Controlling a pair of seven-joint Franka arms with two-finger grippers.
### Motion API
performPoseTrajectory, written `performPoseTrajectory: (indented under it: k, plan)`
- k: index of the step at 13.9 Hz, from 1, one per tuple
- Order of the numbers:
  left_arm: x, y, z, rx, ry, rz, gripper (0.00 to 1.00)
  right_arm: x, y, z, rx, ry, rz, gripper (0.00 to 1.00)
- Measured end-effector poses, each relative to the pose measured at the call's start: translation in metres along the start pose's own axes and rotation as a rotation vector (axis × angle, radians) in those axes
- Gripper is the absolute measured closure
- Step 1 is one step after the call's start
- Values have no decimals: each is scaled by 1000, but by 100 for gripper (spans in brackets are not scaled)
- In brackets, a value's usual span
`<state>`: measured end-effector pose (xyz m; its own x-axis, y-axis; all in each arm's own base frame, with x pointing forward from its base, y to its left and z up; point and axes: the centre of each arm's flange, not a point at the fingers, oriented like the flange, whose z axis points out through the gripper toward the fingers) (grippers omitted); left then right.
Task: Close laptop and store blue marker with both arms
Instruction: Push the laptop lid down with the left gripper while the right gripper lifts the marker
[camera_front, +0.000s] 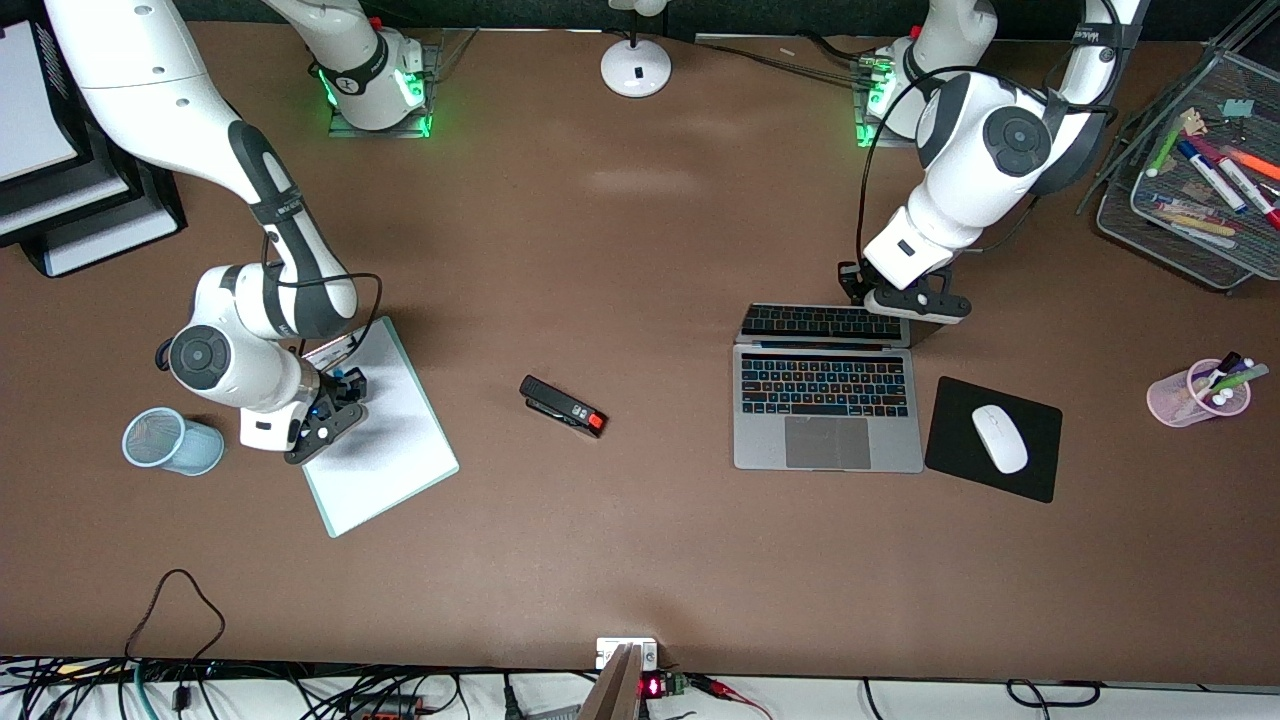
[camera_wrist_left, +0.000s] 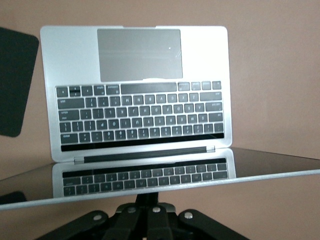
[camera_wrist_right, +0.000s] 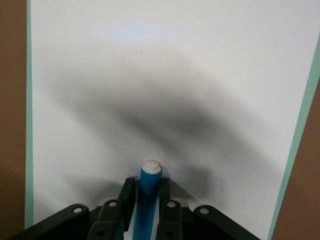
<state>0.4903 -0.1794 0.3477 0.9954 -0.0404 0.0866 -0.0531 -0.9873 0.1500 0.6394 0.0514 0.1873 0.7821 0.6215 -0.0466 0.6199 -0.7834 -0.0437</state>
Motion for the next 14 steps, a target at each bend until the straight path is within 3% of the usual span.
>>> performPoseTrajectory:
  k: [14]
  plan:
    - [46, 1, 30, -50, 104, -24, 99, 8, 6, -11, -11, 15, 7, 82]
